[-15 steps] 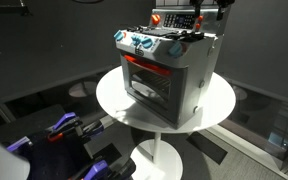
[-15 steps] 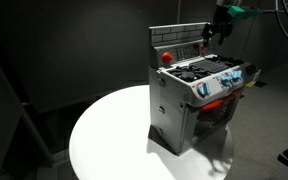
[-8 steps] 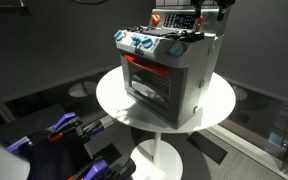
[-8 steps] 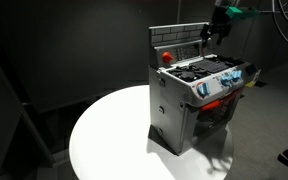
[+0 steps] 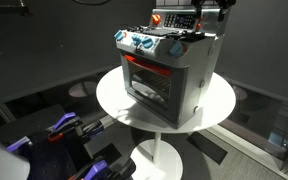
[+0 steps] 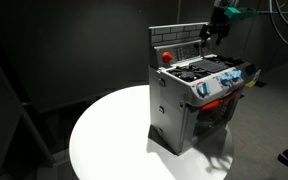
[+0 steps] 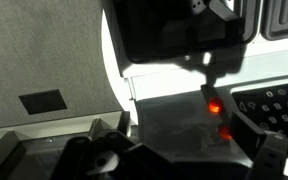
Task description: Push the top right button on the cooker
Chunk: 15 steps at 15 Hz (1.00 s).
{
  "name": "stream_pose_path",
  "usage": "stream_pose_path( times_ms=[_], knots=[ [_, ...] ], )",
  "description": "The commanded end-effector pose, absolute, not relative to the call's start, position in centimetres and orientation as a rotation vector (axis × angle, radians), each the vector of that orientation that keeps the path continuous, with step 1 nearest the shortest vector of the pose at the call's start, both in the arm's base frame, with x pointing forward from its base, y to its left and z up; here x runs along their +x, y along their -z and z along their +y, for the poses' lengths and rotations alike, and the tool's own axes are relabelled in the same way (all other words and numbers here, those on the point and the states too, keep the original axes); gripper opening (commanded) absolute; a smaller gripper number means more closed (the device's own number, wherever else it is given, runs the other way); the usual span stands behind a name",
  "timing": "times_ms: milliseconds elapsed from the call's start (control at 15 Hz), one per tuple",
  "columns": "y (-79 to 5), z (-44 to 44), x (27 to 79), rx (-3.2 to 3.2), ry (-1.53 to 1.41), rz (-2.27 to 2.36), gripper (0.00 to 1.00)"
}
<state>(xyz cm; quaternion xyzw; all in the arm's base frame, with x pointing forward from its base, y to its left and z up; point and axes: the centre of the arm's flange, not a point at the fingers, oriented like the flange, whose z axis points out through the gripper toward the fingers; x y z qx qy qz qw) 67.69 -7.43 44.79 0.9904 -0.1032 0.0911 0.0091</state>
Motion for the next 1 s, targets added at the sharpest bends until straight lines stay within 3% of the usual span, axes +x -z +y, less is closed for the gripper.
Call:
stream_pose_path(
  times_ms=[0, 533, 933],
  knots=[
    [-45.4, -7.8, 67.8, 3.115, -0.217, -0.328, 1.00],
    [-46.6, -9.3, 61.6, 3.141, 0.140, -0.224, 1.00],
    [-48.3, -9.6, 57.6, 3.121, 0.163, -0.223, 1.00]
  ],
)
